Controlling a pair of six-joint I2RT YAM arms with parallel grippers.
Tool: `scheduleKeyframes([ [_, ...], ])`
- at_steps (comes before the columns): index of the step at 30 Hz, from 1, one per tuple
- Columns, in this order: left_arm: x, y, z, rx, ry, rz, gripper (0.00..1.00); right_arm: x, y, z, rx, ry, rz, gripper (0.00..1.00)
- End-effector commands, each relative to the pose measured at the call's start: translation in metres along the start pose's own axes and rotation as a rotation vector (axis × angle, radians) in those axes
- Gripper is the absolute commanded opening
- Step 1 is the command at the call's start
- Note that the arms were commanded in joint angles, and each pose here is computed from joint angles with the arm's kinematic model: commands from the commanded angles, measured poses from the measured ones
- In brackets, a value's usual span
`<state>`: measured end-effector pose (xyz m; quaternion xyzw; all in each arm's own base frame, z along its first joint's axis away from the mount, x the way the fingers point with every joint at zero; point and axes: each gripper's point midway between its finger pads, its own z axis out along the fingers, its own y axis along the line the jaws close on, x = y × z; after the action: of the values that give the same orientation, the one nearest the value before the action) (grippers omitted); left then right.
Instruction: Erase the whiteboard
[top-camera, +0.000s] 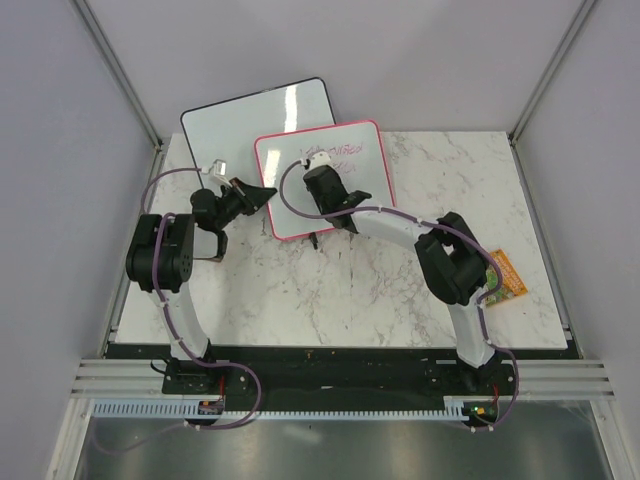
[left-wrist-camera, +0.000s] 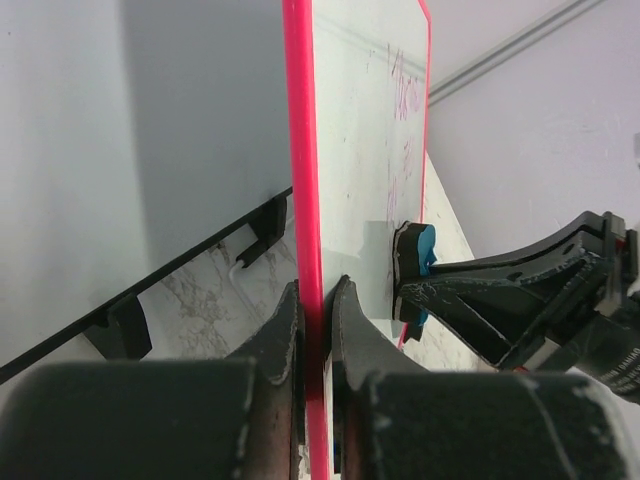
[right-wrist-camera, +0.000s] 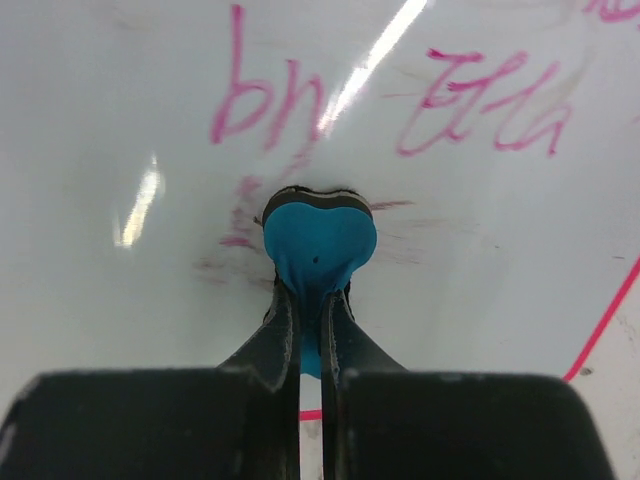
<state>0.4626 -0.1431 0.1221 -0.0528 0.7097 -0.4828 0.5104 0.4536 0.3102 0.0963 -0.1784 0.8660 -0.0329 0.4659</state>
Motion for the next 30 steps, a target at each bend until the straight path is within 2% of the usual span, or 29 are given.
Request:
scheduleKeyframes([
  [1, 0.021, 0.012, 0.000, -0.011, 0.050, 0.129, 0.02, 0.059, 0.128, 0.009, -0.456, 0.159, -0.061, 0.00],
  [6, 0.020, 0.011, 0.001, -0.009, 0.050, 0.129, 0.02, 0.045, 0.144, 0.012, -0.493, 0.161, -0.075, 0.00],
  [10, 0.021, 0.011, 0.000, -0.006, 0.053, 0.129, 0.02, 0.049, 0.124, 0.022, -0.371, 0.154, -0.102, 0.00],
  [14, 0.021, 0.010, 0.001, 0.001, 0.053, 0.135, 0.02, 0.058, 0.084, 0.034, -0.234, 0.178, -0.062, 0.00],
  [20, 0.020, 0.009, 0.000, 0.004, 0.051, 0.136, 0.02, 0.071, -0.020, 0.062, -0.030, 0.225, 0.105, 0.00],
  [24, 0.021, 0.009, 0.000, 0.007, 0.053, 0.136, 0.02, 0.071, -0.081, 0.062, 0.116, 0.221, 0.178, 0.00],
  [27, 0.020, 0.008, 0.000, 0.006, 0.049, 0.138, 0.02, 0.075, -0.111, 0.059, 0.188, 0.226, 0.224, 0.00],
  [30, 0.022, 0.009, 0.000, 0.005, 0.053, 0.135, 0.02, 0.079, -0.122, 0.058, 0.210, 0.229, 0.216, 0.00],
])
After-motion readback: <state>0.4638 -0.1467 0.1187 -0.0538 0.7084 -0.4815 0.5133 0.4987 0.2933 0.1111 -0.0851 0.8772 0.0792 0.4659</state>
